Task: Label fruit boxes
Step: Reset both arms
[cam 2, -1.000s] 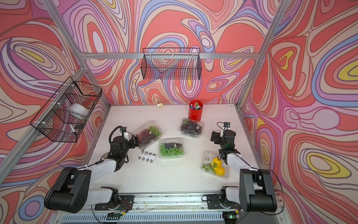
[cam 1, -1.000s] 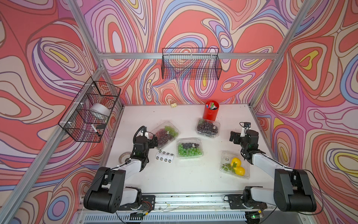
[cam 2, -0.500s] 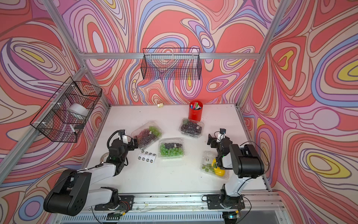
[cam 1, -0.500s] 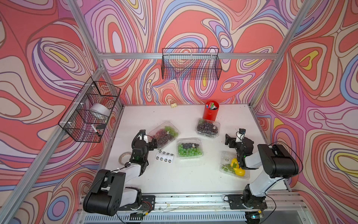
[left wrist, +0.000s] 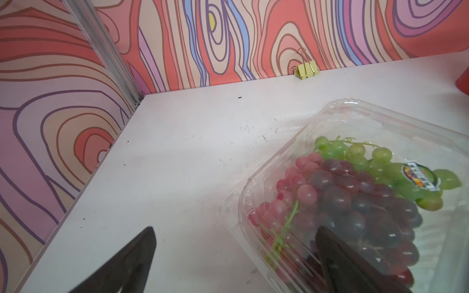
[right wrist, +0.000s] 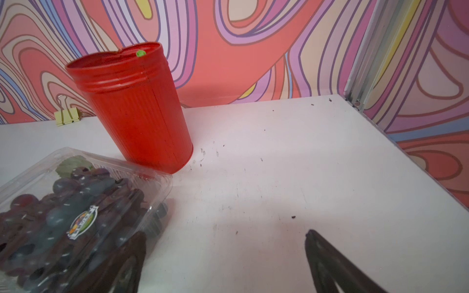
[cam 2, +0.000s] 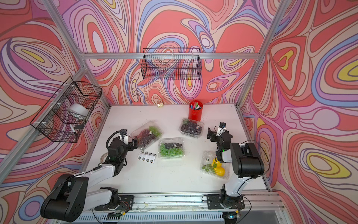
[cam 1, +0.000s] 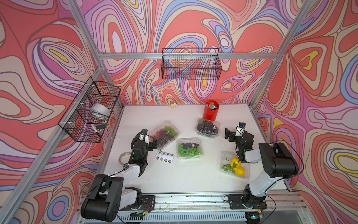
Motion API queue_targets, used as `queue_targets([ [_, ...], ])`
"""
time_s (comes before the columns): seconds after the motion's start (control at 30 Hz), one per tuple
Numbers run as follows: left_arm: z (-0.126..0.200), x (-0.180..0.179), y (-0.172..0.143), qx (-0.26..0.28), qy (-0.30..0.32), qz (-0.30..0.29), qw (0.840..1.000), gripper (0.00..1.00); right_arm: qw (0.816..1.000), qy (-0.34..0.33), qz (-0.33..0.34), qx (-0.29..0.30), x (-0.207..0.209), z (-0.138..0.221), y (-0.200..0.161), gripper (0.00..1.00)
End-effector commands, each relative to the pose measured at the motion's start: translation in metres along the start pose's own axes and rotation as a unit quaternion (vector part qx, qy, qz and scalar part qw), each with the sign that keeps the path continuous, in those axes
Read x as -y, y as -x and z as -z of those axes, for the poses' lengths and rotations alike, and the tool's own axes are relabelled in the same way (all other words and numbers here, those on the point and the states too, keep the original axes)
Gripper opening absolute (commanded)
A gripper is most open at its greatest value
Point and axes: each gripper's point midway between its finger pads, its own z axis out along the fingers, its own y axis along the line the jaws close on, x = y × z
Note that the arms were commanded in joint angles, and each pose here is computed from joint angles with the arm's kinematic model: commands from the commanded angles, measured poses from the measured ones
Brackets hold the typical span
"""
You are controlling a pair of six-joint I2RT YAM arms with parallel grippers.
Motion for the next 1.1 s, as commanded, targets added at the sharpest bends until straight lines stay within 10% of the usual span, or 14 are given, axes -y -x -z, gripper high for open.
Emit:
queue_targets([
  [0.0,-0.013,0.002,0.007,0.019,-0.009,-0.016,1.0,1.0,1.0,0.003,0.001,-0.012,0.0,0.0,-0.004,0.98],
  [1.07,-0.039,-0.041,-0.019,-0.018,0.082,0.061,0.995,1.0,1.0,-0.001,0.001,-0.012,0.001,-0.001,-0.003,0.98],
])
